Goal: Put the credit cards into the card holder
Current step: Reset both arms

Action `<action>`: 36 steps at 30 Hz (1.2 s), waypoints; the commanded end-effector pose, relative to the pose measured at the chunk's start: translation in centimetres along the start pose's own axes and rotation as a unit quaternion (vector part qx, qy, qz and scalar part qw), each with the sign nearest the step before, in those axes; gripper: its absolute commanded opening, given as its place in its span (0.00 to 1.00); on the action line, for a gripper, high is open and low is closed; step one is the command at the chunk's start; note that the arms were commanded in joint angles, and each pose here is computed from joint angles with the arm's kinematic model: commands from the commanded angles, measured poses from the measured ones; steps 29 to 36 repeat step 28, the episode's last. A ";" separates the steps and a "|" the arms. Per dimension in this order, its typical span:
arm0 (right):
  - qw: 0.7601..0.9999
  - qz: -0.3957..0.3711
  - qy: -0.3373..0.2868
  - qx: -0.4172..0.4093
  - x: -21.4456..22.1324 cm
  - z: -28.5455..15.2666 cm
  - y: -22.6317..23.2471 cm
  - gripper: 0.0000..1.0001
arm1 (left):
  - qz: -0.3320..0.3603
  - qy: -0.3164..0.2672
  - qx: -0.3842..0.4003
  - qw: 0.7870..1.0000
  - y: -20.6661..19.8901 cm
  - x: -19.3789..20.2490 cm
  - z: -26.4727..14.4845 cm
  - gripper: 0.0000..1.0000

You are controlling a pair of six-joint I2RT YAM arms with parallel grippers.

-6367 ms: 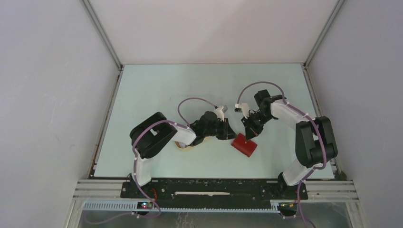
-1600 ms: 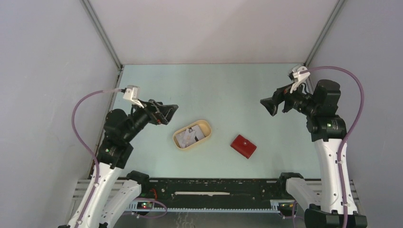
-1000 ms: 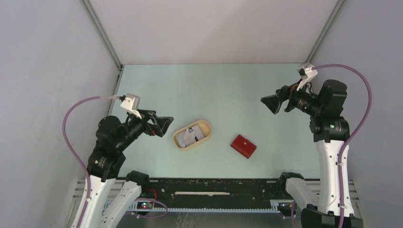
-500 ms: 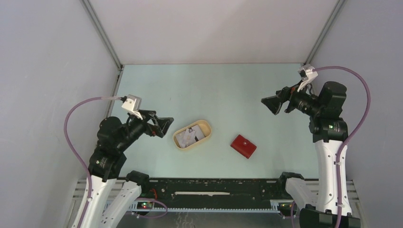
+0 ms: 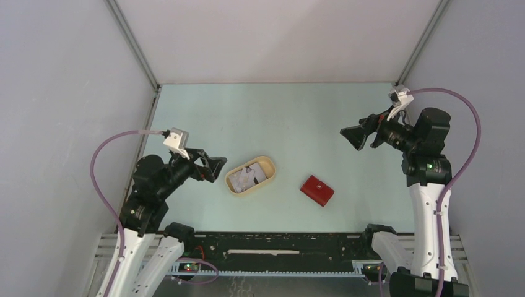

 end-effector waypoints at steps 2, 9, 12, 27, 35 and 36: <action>1.000 -0.011 -0.019 -0.002 -0.9 -0.5 0.4 1.00 | 0.017 -0.015 -0.010 1.000 0.7 -0.3 0.1 1.00; 1.000 -0.007 -0.012 -0.014 -0.2 -0.2 0.4 1.00 | 0.012 -0.011 -0.022 1.000 1.3 0.3 0.1 1.00; 1.000 -0.007 -0.011 -0.012 0.0 -0.2 0.3 1.00 | 0.011 -0.008 -0.026 1.000 1.5 0.5 0.2 1.00; 1.000 -0.004 -0.002 -0.024 0.5 0.1 0.3 1.00 | 0.009 -0.003 -0.037 0.999 2.0 0.8 0.2 1.00; 1.000 -0.003 -0.002 -0.025 0.5 0.1 0.3 1.00 | 0.009 -0.003 -0.038 0.999 2.0 0.8 0.2 1.00; 1.000 -0.003 -0.002 -0.025 0.5 0.1 0.3 1.00 | 0.009 -0.003 -0.038 0.999 2.0 0.8 0.2 1.00</action>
Point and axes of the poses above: each gripper's point midway between its finger pads, its own z axis out along the fingers, its own y axis along the line the jaws close on, x = y × z, the point moved 1 cm from there along -z, back along the fingers, and after that the axes turned 5 degrees about z, right-handed, at the moved point
